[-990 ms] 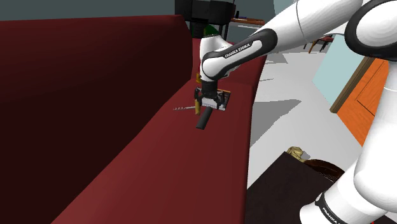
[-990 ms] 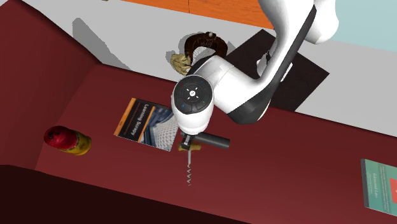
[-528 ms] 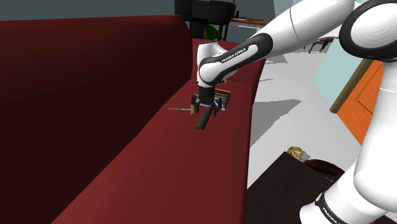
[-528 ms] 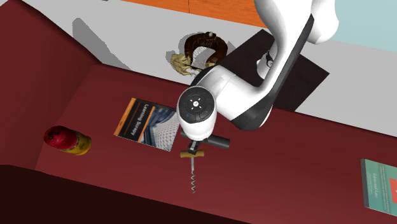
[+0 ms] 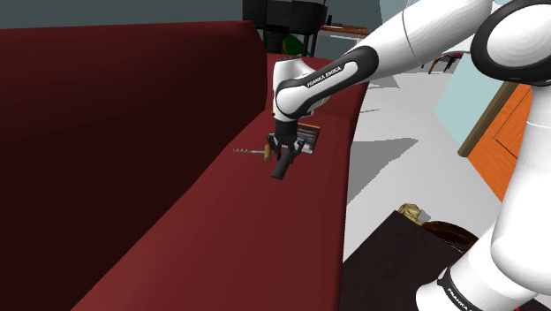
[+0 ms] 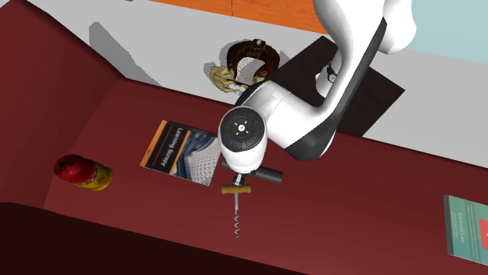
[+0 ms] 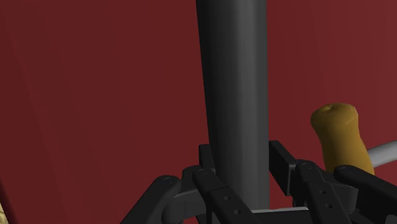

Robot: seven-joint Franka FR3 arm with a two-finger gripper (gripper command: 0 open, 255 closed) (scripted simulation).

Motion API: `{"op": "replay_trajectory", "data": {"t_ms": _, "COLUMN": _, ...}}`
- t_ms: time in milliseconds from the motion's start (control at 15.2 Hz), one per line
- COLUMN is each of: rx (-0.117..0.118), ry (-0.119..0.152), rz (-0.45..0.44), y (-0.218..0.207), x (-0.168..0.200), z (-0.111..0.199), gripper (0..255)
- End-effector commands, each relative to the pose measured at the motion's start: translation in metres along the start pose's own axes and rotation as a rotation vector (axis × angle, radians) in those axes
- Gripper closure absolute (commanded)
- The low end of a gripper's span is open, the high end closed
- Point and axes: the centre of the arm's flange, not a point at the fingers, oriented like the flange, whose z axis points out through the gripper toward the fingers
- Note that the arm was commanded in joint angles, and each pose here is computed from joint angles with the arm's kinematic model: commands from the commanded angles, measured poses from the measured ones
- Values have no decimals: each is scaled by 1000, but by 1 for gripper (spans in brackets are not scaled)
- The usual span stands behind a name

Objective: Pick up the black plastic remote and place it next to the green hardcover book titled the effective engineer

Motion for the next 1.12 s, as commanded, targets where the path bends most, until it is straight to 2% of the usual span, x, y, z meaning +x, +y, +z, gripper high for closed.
{"op": "replay_trajectory", "data": {"t_ms": 0, "rx": -3, "ry": -2, "rz": 1, "y": 0, "x": 0, "z": 2, "gripper": 255}}
{"op": "replay_trajectory", "data": {"t_ms": 198, "rx": -3, "ry": -2, "rz": 1, "y": 1, "x": 0, "z": 2, "gripper": 255}}
{"op": "replay_trajectory", "data": {"t_ms": 1056, "rx": -3, "ry": -2, "rz": 1, "y": 7, "x": 0, "z": -67, "gripper": 255}}
